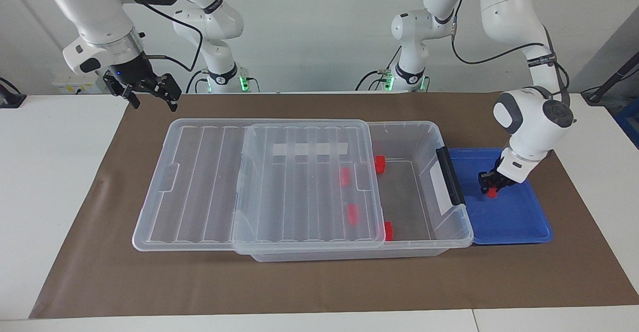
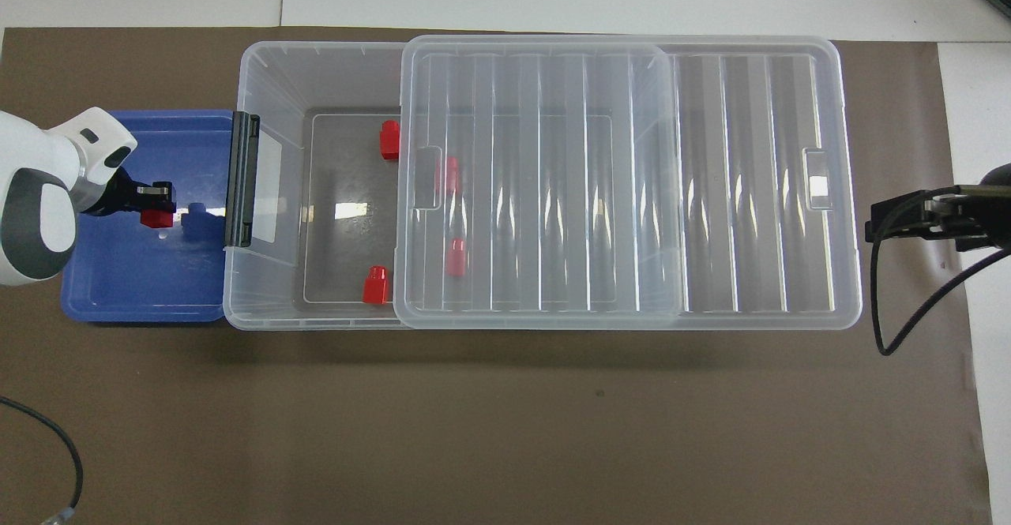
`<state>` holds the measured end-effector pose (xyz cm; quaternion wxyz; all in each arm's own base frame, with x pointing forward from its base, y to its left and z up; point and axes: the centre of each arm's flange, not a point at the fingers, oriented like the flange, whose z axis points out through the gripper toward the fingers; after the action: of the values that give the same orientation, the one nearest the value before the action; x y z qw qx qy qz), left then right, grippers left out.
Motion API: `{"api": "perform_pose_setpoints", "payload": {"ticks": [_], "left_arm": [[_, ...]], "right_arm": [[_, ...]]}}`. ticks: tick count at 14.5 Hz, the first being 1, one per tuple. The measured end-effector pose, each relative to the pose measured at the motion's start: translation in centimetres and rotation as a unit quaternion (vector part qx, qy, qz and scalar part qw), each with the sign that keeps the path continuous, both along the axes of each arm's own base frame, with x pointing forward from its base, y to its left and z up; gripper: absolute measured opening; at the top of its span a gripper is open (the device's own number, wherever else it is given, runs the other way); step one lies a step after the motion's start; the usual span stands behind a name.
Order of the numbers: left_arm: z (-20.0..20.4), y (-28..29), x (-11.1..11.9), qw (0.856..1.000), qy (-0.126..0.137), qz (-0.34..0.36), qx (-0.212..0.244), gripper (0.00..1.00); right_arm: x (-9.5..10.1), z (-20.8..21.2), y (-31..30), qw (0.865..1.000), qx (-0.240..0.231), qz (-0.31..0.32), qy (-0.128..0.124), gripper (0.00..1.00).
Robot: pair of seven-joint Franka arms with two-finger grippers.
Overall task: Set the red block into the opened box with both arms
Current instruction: 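Grasp the red block in the blue tray with the left gripper, then carry the red block into the clear box and release it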
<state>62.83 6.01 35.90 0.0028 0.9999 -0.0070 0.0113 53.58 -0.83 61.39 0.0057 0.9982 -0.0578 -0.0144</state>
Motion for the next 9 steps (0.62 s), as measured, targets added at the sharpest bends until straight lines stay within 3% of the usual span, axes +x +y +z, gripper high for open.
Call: {"api": "perform_pose_setpoints", "payload": {"ticks": [5, 9], "left_arm": [[10.1, -2.5, 0.7, 0.999, 0.036, -0.012, -0.005, 0.34], [16.5, -8.6, -0.1, 0.998, 0.068, 0.014, -0.002, 0.34]], "right_arm": [[0.0, 0.0, -0.1, 1.0, 0.0, 0.003, 0.001, 1.0], [0.0, 0.0, -0.4, 1.0, 0.0, 0.0, 0.002, 1.0]]}}
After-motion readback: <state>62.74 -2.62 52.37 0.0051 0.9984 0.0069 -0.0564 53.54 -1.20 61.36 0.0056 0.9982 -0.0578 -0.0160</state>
